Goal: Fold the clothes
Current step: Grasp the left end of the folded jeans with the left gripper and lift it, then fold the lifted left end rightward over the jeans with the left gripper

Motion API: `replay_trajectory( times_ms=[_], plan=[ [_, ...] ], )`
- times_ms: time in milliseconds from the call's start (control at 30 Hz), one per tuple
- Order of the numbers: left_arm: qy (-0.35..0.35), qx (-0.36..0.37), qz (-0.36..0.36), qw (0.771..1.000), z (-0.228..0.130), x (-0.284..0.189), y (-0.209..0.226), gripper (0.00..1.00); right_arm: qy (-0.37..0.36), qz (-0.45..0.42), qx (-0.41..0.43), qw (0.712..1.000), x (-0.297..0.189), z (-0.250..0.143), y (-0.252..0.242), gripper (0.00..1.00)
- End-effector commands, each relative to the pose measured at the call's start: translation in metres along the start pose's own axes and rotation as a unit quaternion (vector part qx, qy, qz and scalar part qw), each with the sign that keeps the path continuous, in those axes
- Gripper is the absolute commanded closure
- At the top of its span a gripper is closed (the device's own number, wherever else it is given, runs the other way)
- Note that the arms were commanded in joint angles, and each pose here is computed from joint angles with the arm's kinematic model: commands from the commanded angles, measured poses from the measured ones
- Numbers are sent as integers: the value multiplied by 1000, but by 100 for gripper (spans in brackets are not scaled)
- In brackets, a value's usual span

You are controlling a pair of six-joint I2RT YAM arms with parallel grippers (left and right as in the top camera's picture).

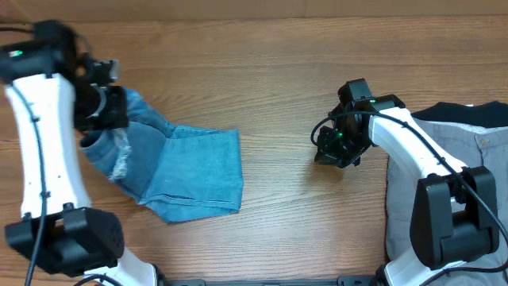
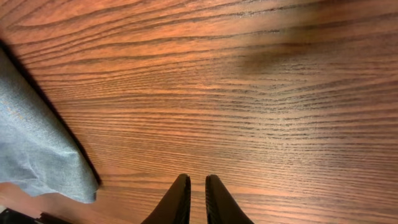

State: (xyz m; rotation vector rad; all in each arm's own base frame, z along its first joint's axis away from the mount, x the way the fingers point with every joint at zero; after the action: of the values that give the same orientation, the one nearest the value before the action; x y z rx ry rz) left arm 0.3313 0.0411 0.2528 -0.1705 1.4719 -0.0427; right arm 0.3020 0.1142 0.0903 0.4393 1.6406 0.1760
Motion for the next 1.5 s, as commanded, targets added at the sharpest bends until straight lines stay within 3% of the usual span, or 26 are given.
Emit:
replay_trajectory(
  times_ms=[0,367,467,567,667,767,1033,1133,1233,1300,1467],
  plan=[
    [32,-3,43,999,-3,21,-14,96,-18,12,-12,1000,-11,4,7,87],
    [88,14,68,994,-15,75,-70,95,-29,16,-18,999,-12,9,9,87],
    [94,16,71,993,-19,87,-85,87,-30,15,-26,999,-12,9,9,87],
    [98,16,74,992,-26,98,-103,73,-30,14,-29,999,-12,9,8,87],
    [102,22,62,993,-30,101,-118,51,-30,14,-29,999,-12,9,8,87],
    [105,33,63,992,-34,99,-123,39,-29,14,-29,999,-12,9,8,87],
    [100,18,66,993,-23,74,-97,31,-27,15,-33,999,-12,8,8,84],
    [100,-4,64,993,-18,69,-76,31,-14,57,-85,995,-12,3,20,82],
    [99,-17,61,993,-15,67,-63,46,1,131,-137,982,-15,-4,40,77],
    [98,-25,56,993,-14,67,-58,48,10,182,-162,970,-18,-10,56,72],
    [106,-11,51,993,-16,67,-56,30,42,294,-217,930,-22,-33,107,55]
  ],
)
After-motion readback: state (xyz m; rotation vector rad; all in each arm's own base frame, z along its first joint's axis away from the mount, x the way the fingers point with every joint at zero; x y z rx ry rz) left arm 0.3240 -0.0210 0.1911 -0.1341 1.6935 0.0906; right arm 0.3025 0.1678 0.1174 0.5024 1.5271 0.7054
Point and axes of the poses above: each gripper's point midway between its finger pads, its own x axis out along the fingers, its own y axis along the line the jaws close on, z = x × y, the point moved 4 cm from there along -x, back along the fingers, and after that the axes turned 2 degrees about -x, right-handed, at the moved point
